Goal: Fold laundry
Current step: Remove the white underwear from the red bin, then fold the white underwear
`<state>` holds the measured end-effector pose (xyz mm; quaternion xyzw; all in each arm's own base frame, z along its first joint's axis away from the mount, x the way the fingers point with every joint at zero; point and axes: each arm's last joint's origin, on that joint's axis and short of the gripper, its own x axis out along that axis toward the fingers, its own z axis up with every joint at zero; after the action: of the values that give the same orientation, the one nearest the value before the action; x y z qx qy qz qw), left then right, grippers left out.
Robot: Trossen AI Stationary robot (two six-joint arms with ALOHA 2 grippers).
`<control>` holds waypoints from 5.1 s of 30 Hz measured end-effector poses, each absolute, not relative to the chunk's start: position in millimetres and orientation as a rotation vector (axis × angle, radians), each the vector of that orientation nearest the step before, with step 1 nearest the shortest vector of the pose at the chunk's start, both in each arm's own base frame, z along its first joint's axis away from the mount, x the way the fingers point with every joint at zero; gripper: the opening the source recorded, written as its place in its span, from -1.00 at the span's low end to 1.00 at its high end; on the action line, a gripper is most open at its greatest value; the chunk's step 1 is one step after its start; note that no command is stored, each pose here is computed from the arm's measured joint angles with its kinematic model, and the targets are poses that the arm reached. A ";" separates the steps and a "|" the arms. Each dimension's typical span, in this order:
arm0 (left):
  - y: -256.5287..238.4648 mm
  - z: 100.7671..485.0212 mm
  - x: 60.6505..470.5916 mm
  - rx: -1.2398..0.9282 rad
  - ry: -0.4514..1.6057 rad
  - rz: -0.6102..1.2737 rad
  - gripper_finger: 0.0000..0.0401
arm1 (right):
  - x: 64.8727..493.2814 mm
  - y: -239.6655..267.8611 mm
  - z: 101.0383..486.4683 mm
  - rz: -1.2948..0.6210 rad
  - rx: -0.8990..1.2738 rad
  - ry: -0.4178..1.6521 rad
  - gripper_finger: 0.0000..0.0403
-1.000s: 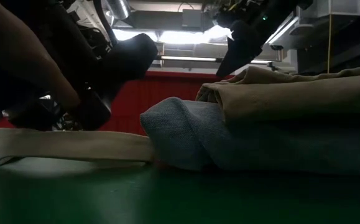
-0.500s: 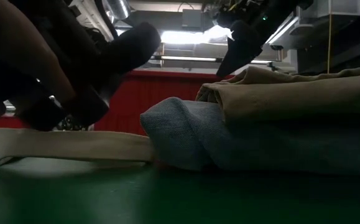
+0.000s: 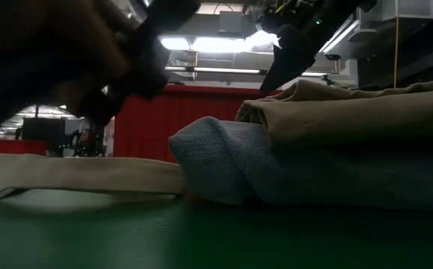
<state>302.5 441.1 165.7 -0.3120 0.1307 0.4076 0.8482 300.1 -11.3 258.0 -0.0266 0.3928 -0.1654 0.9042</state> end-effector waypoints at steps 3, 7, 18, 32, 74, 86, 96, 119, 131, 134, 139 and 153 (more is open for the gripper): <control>446.9 177.1 302.7 -0.684 0.132 0.813 -0.99 | 300.1 -11.3 258.0 -0.342 -0.055 0.811 -0.27; 453.0 188.8 300.2 -0.702 -0.013 0.786 -1.00 | 300.2 -11.5 258.3 -0.351 -0.058 0.808 -0.27; 457.4 202.3 295.7 -0.720 -0.130 0.640 -1.00 | 300.0 -12.0 259.3 -0.372 -0.059 0.799 -0.27; 428.6 281.1 302.7 -0.680 -0.313 0.238 -1.00 | 285.4 -14.9 315.2 -0.414 -0.257 1.000 -0.27; 111.7 366.9 467.3 -0.565 -0.080 -0.656 -1.00 | 134.0 -4.1 338.0 -0.163 0.155 0.523 -0.27; 113.9 366.8 467.0 -0.538 -0.091 -0.645 -1.00 | 147.2 -2.1 337.1 -0.082 0.166 0.446 -0.27; 117.1 366.6 466.9 -0.525 -0.107 -0.613 -1.00 | 163.0 -4.6 338.6 -0.161 0.153 0.394 -0.27; 117.0 365.6 467.3 -0.530 -0.099 -0.611 -1.00 | 179.9 -6.8 345.6 -0.226 0.172 0.275 -0.45; 107.9 356.5 467.7 -0.539 0.063 -0.782 -0.98 | 173.7 -6.7 340.5 -0.227 0.141 0.345 -0.87; 99.6 351.3 468.4 -0.556 0.153 -0.869 -0.91 | 166.1 -5.7 336.9 -0.199 0.142 0.402 -0.95; 78.7 341.1 472.3 -0.581 0.265 -0.942 -0.78 | 156.0 -1.6 333.2 -0.069 0.178 0.474 -0.93; 13.2 306.0 474.9 -0.576 0.517 -0.979 -0.31 | 133.2 12.8 308.4 0.391 0.347 0.855 -0.97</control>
<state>474.9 13.2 306.0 -0.2699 0.2420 -0.4584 0.8115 133.2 12.8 308.4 0.1664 0.4096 0.1874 0.8771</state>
